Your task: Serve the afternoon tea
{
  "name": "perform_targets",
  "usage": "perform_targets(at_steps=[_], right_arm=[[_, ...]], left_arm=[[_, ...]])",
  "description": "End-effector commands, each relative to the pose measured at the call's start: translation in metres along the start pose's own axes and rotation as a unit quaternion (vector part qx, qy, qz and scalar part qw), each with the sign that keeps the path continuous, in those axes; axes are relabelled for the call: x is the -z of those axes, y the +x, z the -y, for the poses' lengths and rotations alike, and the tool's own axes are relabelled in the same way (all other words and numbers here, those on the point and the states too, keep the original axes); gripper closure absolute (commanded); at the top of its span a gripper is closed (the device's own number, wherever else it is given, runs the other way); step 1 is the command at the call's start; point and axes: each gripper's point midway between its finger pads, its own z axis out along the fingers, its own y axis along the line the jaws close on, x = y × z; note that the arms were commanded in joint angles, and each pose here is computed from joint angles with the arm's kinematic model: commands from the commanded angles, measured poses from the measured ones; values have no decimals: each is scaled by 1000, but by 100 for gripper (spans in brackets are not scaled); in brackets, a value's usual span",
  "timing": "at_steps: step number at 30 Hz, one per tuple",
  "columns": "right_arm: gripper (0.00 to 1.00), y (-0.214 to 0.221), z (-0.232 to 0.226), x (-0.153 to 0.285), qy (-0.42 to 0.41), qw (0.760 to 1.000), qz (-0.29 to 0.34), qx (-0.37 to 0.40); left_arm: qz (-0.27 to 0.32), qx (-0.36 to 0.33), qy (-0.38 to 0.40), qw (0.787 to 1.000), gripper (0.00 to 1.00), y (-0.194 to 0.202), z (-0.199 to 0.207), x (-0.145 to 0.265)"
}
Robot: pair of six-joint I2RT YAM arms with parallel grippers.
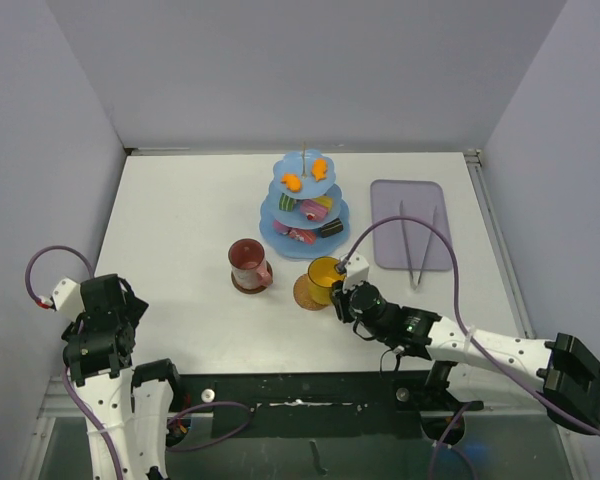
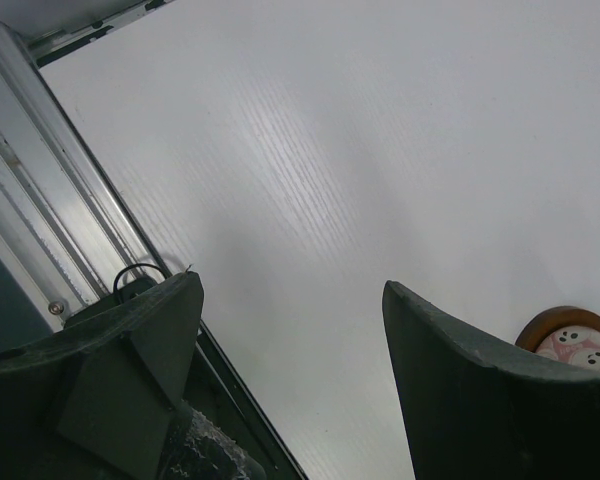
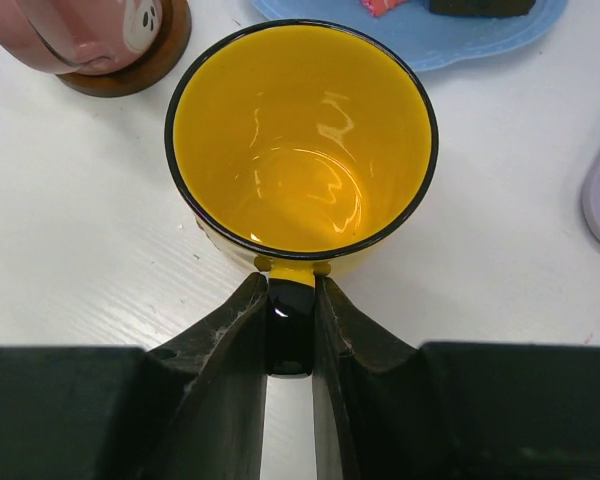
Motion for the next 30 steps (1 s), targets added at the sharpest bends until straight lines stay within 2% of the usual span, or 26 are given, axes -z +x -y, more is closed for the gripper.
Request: perform_targets(at_steps=[1,5,8,11,18,30], right_arm=[[100,-50,-19,-9,-41,994,99,-28],[100,-37,-18,-18,-43,994,98,-8],[100,-24,-25,-23,-75,993,90,7],[100,-3,-19,-30,-61,996,59,25],[100,7,-1,-32,-22,997,58,37],[100,-58,-11,-22,-35,990,129,38]], left_arm=[[15,5,11,1000,29,-8,7,-2],[16,6,11,1000,29,-9,7,-2],[16,5,11,1000,29,-8,7,-2],[16,6,12,1000,29,-8,7,-1],[16,6,13,1000,29,-9,7,-1],[15,5,13,1000,29,-8,7,-1]])
